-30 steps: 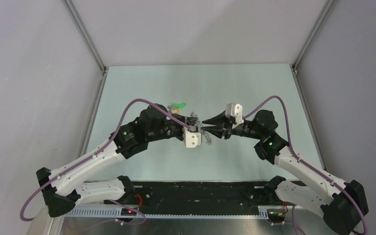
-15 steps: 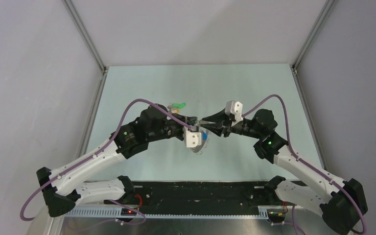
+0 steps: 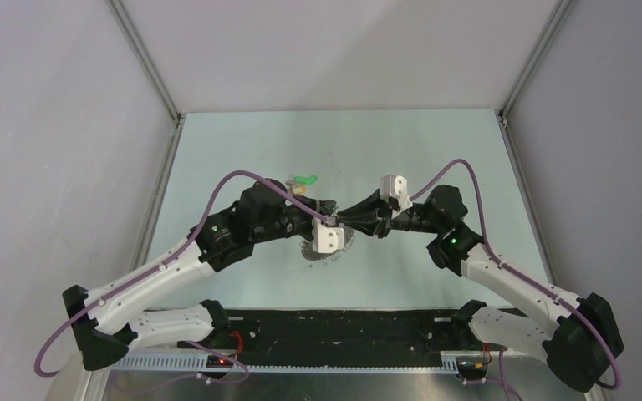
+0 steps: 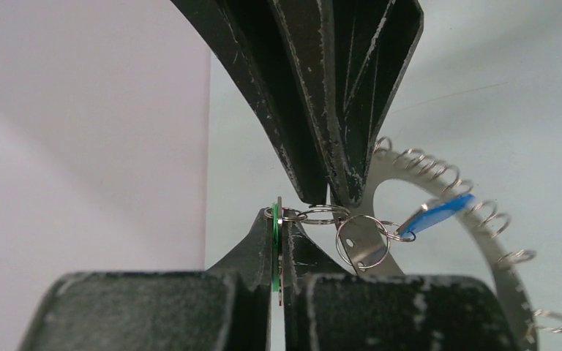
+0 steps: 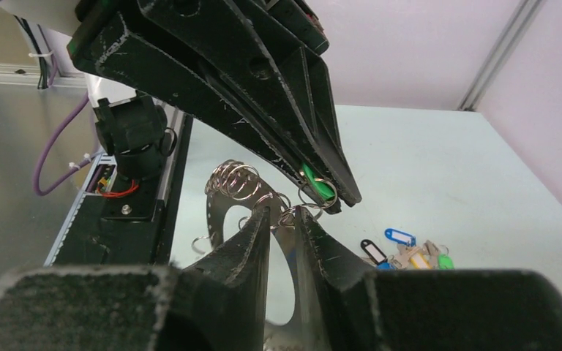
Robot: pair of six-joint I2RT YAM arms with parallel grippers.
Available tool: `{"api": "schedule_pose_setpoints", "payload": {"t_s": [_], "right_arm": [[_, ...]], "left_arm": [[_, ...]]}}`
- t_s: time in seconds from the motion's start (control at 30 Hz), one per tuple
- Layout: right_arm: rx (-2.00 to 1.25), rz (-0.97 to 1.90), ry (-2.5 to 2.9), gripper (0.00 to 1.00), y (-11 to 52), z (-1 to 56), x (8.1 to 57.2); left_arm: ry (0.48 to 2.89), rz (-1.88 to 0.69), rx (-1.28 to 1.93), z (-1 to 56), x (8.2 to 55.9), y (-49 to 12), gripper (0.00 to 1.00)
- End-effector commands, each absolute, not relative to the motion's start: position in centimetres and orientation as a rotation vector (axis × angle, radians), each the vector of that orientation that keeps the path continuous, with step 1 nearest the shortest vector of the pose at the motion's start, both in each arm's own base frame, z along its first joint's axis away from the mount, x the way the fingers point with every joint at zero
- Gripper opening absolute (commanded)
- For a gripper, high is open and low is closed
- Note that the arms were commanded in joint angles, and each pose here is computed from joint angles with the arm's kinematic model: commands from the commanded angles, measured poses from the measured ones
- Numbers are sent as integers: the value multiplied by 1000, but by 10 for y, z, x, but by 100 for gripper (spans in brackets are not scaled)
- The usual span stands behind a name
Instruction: Remove the keys from the keyring
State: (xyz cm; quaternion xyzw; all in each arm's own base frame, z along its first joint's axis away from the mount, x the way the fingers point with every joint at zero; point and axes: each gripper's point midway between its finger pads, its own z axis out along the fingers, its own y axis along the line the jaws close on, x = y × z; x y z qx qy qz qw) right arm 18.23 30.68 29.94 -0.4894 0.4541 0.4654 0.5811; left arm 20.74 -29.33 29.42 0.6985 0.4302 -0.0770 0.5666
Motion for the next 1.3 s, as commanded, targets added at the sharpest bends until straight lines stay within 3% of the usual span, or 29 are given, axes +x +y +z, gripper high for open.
{"api": "schedule_pose_setpoints", "payload": {"t_s": [0.0,0.27,0.87,1.1,1.2,1.27], "right_arm": [[-1162,1110,956,23,311,325,173],[-1167,1097,985,32,309,320,174],[-1152,1122,1012,26,318,319,183],[-1154,1132,1019,15,318,317,182],[-1149,1133,1015,2,319,319,181],[-1129,1145,1033,0,319,323,183]], "left_arm": [[928,-155,1566,326,207,-293,0],[925,-160,1565,326,206,-293,0],[917,-176,1526,335,204,-293,0],[917,-173,1520,335,205,-292,0],[917,-173,1519,335,205,-293,0],[919,-173,1521,334,205,-293,0]]}}
